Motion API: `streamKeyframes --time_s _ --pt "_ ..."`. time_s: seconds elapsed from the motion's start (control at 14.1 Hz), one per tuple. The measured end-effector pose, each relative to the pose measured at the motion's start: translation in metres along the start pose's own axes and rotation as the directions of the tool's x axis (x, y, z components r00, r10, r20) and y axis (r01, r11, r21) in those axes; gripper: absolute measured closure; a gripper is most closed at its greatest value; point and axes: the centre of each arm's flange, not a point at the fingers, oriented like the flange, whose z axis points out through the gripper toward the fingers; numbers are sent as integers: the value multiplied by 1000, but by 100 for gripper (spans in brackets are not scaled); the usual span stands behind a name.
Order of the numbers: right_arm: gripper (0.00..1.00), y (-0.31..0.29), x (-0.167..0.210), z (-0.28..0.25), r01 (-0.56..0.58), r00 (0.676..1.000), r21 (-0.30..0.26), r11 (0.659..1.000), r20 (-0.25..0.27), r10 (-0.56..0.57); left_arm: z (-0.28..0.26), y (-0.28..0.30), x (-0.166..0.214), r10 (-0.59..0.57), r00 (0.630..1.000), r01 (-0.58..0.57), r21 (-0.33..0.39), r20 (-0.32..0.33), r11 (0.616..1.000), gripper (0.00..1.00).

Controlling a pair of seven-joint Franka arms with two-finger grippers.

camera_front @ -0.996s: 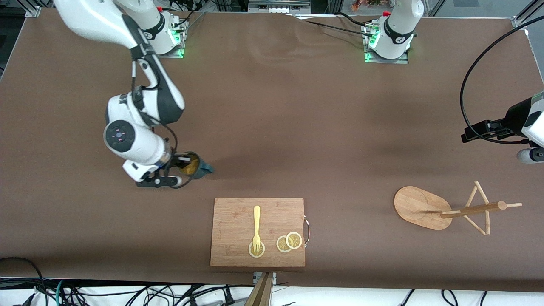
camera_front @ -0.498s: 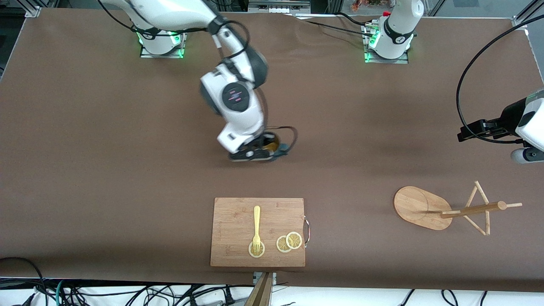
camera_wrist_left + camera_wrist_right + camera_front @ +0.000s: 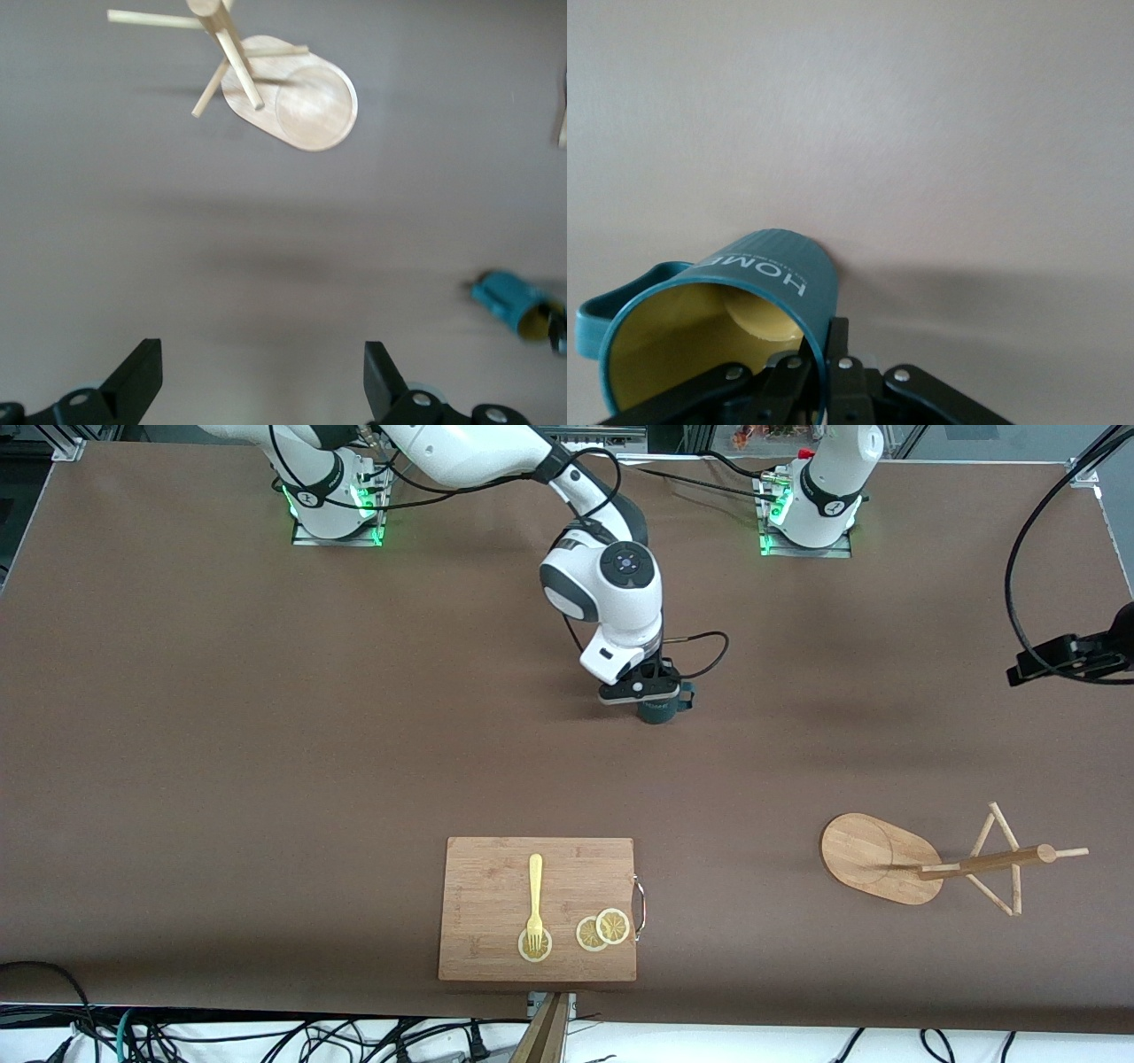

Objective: Pass cup and hang on rack
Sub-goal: 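Carry the teal mug with the right gripper toward the table middle, then set down the mug and open the right gripper while the left gripper approaches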

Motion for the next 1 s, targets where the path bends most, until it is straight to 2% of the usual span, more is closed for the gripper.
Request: streamKeyframes --time_s 0.07,0.14,0.21,0.36,0.43,0.5,0.57,0.64,0.78,0.85,1.0 --pt "96 -2 -1 2 2 1000 -1 1000 -2 -2 8 -2 -2 124 992 -124 -7 33 992 0" --pt "96 -1 1 1 0 1000 -1 1000 -5 0 19 1 -3 251 966 -250 -24 66 968 0" --pt "96 0 3 -1 -2 1000 -1 1000 -9 2 29 6 -3 380 920 -377 -48 95 925 0" --pt "82 0 6 -4 -4 1000 -1 1000 -14 4 52 17 -4 581 803 -571 -106 130 814 0" --pt "82 1 8 -5 -6 1000 -8 1000 -11 6 62 20 -4 657 743 -642 -143 128 753 0" --pt "77 2 10 -9 -9 1000 -16 1000 -7 9 75 23 -4 721 684 -697 -190 116 692 0" --pt "67 3 12 -15 -11 1000 -22 1000 -5 11 90 26 -5 770 630 -736 -237 101 634 0" --pt "62 4 16 -26 -15 1000 -31 999 -2 15 107 29 -5 813 578 -770 -281 75 573 0" --pt "58 15 32 -64 -29 1000 -59 998 9 30 146 35 -2 885 465 -838 -337 -28 429 0" --pt "58 29 48 -92 -32 999 -67 997 14 33 165 37 -1 906 415 -865 -347 -84 363 0" --pt "43 87 96 -163 -35 998 -62 997 53 38 205 44 0 923 321 -909 -344 -213 237 0"
